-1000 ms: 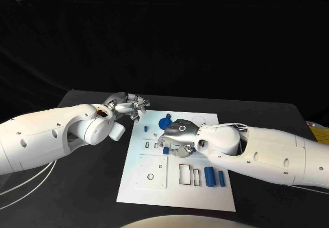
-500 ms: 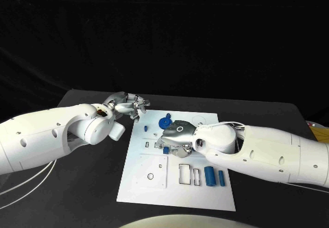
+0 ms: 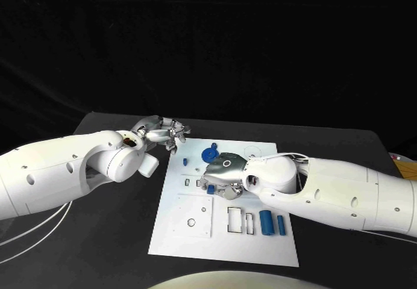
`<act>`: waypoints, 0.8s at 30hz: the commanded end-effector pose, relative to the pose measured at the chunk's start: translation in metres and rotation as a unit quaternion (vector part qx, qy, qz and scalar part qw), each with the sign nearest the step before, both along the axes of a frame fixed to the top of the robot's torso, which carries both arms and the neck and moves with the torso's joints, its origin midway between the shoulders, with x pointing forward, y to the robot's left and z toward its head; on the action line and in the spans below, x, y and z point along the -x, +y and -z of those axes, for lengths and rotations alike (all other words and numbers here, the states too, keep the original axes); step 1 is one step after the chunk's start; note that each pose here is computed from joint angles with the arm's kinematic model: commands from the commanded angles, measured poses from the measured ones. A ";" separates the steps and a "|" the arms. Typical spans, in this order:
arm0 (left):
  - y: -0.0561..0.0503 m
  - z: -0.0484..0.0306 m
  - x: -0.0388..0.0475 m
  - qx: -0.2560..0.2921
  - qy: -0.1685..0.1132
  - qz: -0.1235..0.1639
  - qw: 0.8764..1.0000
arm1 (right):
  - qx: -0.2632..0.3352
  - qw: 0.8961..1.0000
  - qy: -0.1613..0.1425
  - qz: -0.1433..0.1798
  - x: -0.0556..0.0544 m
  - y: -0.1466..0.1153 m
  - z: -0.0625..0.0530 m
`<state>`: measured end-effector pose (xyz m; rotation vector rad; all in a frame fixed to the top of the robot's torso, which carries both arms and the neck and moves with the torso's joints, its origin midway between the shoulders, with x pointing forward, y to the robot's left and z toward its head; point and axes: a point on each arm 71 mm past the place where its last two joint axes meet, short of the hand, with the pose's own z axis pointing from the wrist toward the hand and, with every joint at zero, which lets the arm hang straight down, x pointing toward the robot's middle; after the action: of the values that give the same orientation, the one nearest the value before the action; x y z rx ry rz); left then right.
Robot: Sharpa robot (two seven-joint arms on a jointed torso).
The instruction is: Assemble the parts on the task board
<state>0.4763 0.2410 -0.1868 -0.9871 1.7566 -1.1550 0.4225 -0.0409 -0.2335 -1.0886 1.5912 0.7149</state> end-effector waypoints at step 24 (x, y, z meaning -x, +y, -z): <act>-0.001 0.0000 -0.0003 0.001 0.004 0.009 1.000 | -0.007 1.000 -0.008 -0.017 0.001 0.005 0.000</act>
<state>0.4769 0.2421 -0.1875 -0.9909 1.7622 -1.1486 0.4226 -0.0367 -0.2335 -1.0925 1.5715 0.7327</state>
